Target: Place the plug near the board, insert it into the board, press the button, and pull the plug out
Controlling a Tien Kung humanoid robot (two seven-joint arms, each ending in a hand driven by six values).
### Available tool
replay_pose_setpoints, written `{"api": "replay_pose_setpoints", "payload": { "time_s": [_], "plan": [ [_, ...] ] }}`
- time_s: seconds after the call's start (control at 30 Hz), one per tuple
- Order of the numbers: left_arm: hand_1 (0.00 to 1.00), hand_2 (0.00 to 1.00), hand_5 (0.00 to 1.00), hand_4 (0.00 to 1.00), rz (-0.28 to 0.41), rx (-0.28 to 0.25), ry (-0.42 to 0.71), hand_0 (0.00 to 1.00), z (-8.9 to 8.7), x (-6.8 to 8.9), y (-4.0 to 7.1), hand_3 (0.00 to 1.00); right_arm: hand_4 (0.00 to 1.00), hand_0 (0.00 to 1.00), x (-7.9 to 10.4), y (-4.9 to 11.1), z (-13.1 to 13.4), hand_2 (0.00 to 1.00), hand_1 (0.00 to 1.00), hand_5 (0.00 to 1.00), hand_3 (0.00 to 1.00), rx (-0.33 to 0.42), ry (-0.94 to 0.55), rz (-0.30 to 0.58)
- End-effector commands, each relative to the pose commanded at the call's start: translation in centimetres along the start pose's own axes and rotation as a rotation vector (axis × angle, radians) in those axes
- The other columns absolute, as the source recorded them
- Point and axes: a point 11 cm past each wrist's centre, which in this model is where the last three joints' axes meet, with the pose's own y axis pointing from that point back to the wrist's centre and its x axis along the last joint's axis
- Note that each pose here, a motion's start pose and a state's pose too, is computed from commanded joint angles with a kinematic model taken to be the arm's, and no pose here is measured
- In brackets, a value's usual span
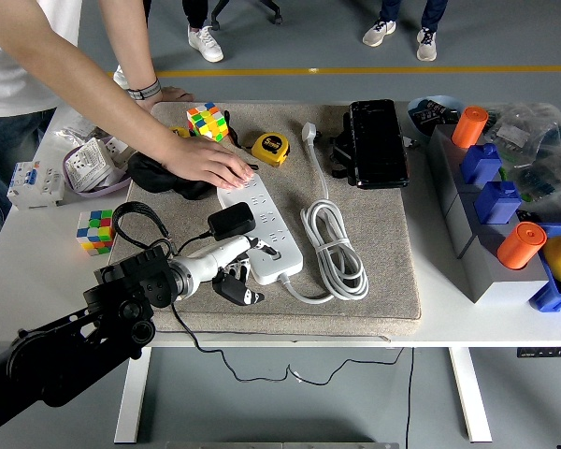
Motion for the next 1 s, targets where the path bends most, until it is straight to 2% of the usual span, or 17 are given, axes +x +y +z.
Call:
{"api": "replay_pose_setpoints", "payload": {
  "time_s": [0.37,0.53,0.57,0.73,0.77,0.93,0.97,1.0],
  "plan": [
    [0.115,0.185,0.002,0.804,0.039,-0.058,0.042,0.041,0.8,1.2,0.5,0.813,0.814,0.601,0.0,0.0,0.1,0.615,0.653,0.501,0.513,-0.002,0.001,0.0],
    [0.115,0.185,0.002,0.804,0.044,-0.105,0.117,0.041,0.9,1.2,0.5,0.813,0.814,0.601,0.0,0.0,0.1,0.615,0.653,0.501,0.513,-0.001,0.0,-0.001],
    [0.107,0.195,0.002,0.641,0.053,-0.119,0.131,0.054,0.9,1.2,0.4,0.75,0.814,0.601,-0.1,0.0,0.1,0.615,0.653,0.501,0.513,-0.001,0.0,-0.001],
    [0.107,0.195,0.002,0.641,0.121,-0.203,0.209,0.054,1.2,1.8,0.4,0.75,0.814,0.601,0.0,0.0,0.1,0.615,0.653,0.501,0.513,-0.001,-0.002,0.0],
    [0.182,0.319,0.176,0.797,0.139,-0.222,0.232,0.151,1.2,1.9,0.4,0.653,0.814,0.601,0.0,0.0,0.1,0.615,0.653,0.501,0.513,-0.001,-0.001,0.0],
    [0.182,0.319,0.176,0.797,0.245,-0.319,0.343,0.151,1.3,2.8,0.7,0.653,0.814,0.601,-0.1,0.0,0.1,0.615,0.653,0.501,0.513,-0.001,0.0,-0.002],
    [0.436,0.502,0.273,0.825,0.262,-0.334,0.365,0.274,1.3,2.9,0.8,0.607,0.814,0.601,-0.1,0.0,0.1,0.615,0.653,0.502,0.513,-0.001,0.0,-0.002],
    [0.436,0.502,0.273,0.825,0.273,-0.345,0.378,0.274,1.3,2.9,0.8,0.607,0.814,0.601,-0.1,0.0,0.1,0.615,0.653,0.502,0.513,-0.001,0.0,-0.002]
  ]
}}
